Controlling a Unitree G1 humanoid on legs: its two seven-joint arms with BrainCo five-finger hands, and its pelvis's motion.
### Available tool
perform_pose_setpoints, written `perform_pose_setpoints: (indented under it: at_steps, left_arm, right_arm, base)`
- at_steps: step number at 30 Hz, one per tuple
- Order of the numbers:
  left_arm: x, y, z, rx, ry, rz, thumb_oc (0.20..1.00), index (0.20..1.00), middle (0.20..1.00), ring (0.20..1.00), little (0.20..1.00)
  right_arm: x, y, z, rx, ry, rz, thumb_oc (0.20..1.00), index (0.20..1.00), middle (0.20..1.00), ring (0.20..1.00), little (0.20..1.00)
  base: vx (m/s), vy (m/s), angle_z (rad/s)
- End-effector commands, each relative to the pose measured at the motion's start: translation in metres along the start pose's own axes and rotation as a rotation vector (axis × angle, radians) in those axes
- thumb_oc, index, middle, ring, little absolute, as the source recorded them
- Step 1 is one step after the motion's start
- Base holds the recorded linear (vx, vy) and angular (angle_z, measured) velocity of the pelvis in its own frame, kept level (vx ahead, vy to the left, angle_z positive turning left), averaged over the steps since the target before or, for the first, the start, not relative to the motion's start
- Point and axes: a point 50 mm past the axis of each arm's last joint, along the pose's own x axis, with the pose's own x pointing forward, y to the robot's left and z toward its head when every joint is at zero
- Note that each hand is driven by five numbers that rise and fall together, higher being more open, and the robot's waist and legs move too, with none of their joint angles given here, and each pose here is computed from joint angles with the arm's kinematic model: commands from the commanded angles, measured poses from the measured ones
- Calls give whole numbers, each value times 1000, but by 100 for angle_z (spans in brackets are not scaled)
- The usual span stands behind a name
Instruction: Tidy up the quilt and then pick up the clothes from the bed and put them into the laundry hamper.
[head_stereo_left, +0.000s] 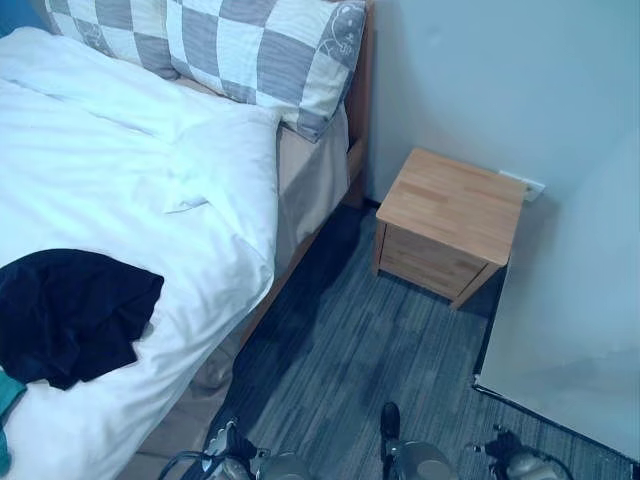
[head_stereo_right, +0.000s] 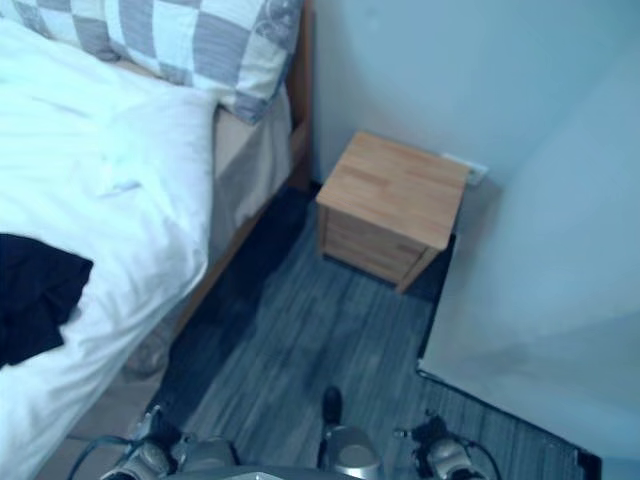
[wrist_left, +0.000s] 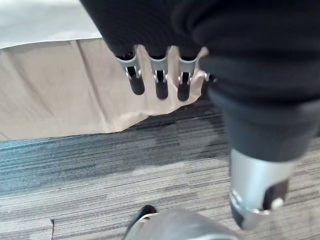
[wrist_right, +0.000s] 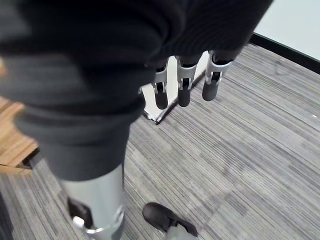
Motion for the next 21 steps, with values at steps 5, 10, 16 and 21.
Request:
perform_pose_setpoints:
  at_steps: [5,10,16,21]
  left_arm:
    - [-3,0,-24,119,46,-31,1000,1000,1000,1000,1000]
    - [-2,5,-27,166,55,-30,1000,1000,1000,1000,1000]
    - [4,22,-15,188,12,19,1000,1000,1000,1000,1000]
    - [5,32,-20,234,23,37,1000,1000,1000,1000,1000]
  right_arm:
    - [-2,0,-13,102,30,-22,1000,1000,1000,1000,1000]
    - [-3,10,2,120,-35,4,1000,1000,1000,1000,1000]
    - [-1,-4,19,154,-91,-35,1000,1000,1000,1000,1000]
    - [-6,-45,71,16,-342,-132,1000,1000,1000,1000,1000]
  base:
    - [314,44,99]
    - [202,-56,98]
    - [213,-262,107]
    - [262,-387,83]
